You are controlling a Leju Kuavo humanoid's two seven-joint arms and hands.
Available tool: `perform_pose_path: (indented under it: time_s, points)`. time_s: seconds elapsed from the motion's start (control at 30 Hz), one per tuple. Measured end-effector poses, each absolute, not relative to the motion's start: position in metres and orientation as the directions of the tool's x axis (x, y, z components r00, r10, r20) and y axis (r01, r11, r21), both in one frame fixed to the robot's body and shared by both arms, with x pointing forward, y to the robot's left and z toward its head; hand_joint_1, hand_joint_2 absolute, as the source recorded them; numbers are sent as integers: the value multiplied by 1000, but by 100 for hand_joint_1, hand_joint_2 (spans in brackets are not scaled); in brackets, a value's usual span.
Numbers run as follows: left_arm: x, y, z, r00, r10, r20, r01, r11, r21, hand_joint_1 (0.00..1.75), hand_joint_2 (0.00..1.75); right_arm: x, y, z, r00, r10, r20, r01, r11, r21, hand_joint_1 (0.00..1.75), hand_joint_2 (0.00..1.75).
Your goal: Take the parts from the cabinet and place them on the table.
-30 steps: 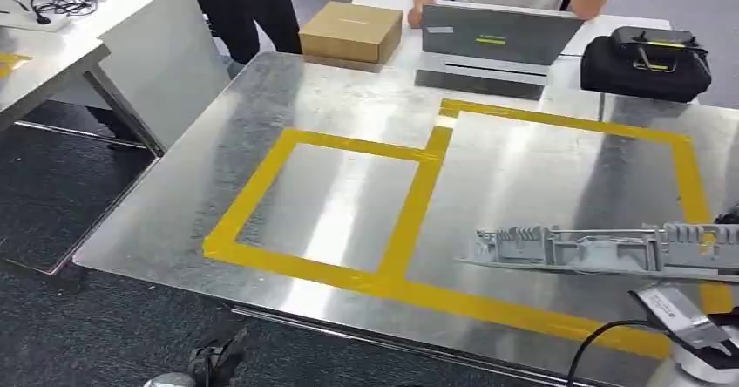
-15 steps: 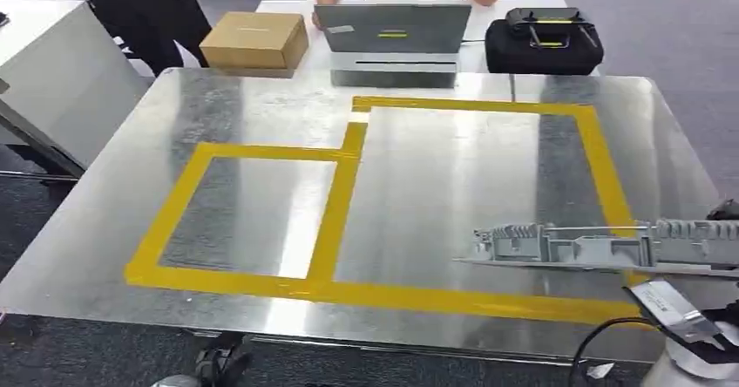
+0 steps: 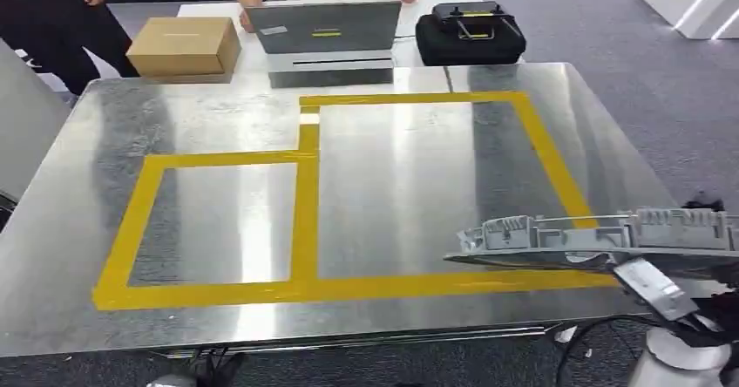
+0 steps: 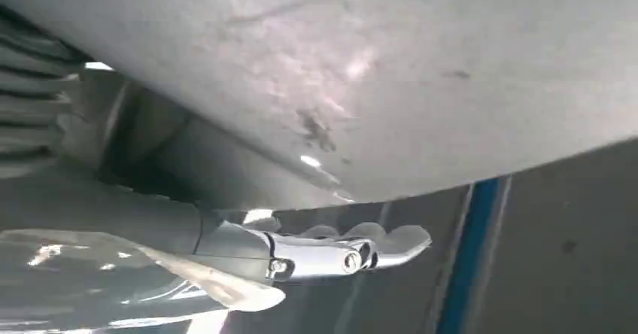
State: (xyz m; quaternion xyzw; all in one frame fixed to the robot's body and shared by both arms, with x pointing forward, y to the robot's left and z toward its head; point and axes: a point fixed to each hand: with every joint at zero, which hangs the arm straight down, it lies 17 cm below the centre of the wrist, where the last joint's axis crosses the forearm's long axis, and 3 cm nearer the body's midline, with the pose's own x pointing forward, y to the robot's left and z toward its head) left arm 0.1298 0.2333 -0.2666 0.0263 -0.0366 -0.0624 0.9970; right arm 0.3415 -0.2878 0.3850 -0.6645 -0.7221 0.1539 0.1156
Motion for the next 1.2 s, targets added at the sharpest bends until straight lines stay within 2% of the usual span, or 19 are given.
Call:
perform_pose_path:
  time_s: [0.17, 0.2, 0.33, 0.67, 0.93, 1.2]
  points:
    - [136, 233, -265, 985, -148, 86, 143, 988, 62, 0, 0, 370, -285, 361, -64, 997, 42, 881, 76, -466, 0, 0]
    - [136, 234, -266, 986, -146, 84, 141, 988, 62, 0, 0, 377, -283, 355, -60, 997, 57, 870, 81, -487, 0, 175]
    - [138, 234, -265, 985, -147, 86, 143, 988, 59, 0, 0, 400, -275, 348, -62, 993, 100, 847, 105, -521, 0, 175]
    - [137, 234, -265, 986, -141, 84, 137, 989, 56, 0, 0, 423, -248, 339, -135, 990, 44, 818, 136, -559, 0, 175]
    - [136, 234, -265, 985, -151, 82, 147, 988, 54, 0, 0, 443, -235, 332, -228, 972, 55, 785, 217, -580, 0, 175]
    - [136, 235, -265, 983, -165, 81, 161, 986, 50, 0, 0, 498, -233, 315, -313, 943, 114, 677, 305, -670, 0, 175]
